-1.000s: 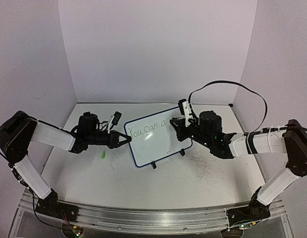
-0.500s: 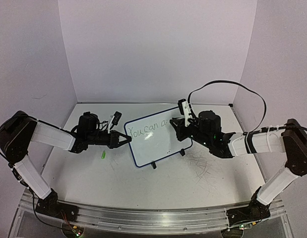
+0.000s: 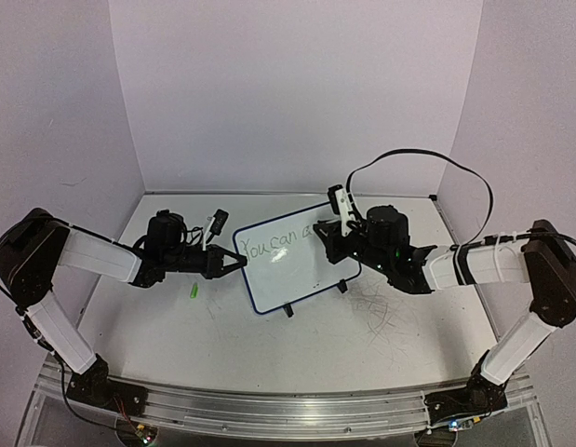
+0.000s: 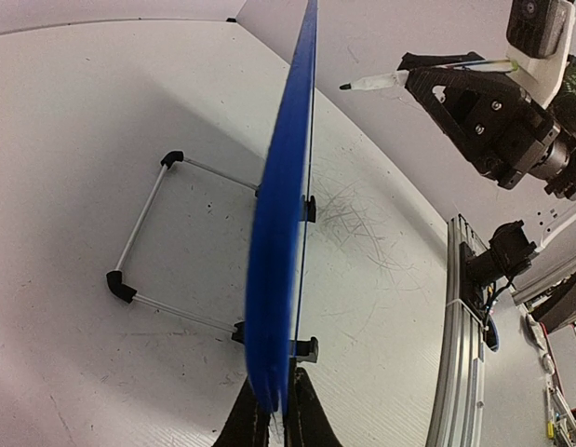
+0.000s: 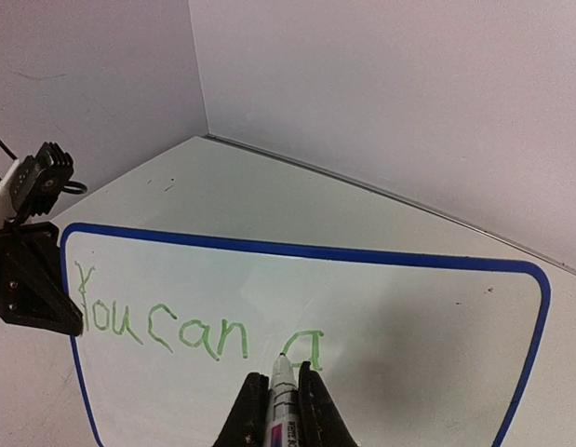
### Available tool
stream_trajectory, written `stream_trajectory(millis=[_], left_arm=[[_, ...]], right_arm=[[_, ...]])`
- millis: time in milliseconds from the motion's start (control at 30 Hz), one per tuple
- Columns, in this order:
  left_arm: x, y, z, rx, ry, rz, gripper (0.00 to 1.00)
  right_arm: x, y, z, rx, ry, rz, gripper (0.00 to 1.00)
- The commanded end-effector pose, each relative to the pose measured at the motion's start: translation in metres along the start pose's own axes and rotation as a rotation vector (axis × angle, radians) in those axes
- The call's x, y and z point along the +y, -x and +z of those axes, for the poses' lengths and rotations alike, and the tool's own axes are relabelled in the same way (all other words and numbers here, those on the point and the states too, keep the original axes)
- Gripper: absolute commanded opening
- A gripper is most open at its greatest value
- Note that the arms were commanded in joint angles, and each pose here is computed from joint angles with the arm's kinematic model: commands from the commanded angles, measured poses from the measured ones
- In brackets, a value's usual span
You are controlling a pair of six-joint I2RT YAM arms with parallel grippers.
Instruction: Write a sentence on the whiteboard
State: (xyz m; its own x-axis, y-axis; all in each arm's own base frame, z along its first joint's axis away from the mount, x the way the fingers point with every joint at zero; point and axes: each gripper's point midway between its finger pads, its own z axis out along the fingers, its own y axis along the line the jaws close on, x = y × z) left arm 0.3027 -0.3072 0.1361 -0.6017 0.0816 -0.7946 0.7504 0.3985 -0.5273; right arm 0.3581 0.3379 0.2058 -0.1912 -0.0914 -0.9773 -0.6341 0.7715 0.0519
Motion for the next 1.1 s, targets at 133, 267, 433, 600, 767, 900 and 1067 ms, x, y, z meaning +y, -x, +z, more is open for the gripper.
stream_trajectory(millis=[133, 267, 433, 600, 767, 900, 1067], left_arm=[[0.02, -0.008, 0.004, 0.034, 0.086, 0.023, 0.0], [0.02, -0.008, 0.004, 0.033, 0.085, 0.024, 0.0], [0.02, -0.009, 0.003, 0.034, 0.087, 0.025, 0.0], [0.021, -0.01, 0.004, 0.038, 0.085, 0.023, 0.0], [0.02, -0.009, 0.004, 0.035, 0.084, 0.027, 0.0], [0.02, -0.009, 0.003, 0.036, 0.084, 0.027, 0.0], [0.02, -0.008, 0.003, 0.034, 0.084, 0.028, 0.0]], right_arm=[[-0.009, 0.024, 0.006, -0.074, -0.041, 0.011, 0.0], [-0.011, 0.023, 0.009, -0.072, -0.05, 0.007, 0.0], [-0.025, 0.022, 0.005, -0.078, -0.13, 0.02, 0.0], [-0.03, 0.027, 0.003, -0.097, -0.158, 0.029, 0.0], [-0.034, 0.025, 0.004, -0.096, -0.184, 0.028, 0.0], [-0.035, 0.024, 0.006, -0.093, -0.189, 0.026, 0.0], [-0.031, 0.023, 0.011, -0.088, -0.167, 0.019, 0.0]])
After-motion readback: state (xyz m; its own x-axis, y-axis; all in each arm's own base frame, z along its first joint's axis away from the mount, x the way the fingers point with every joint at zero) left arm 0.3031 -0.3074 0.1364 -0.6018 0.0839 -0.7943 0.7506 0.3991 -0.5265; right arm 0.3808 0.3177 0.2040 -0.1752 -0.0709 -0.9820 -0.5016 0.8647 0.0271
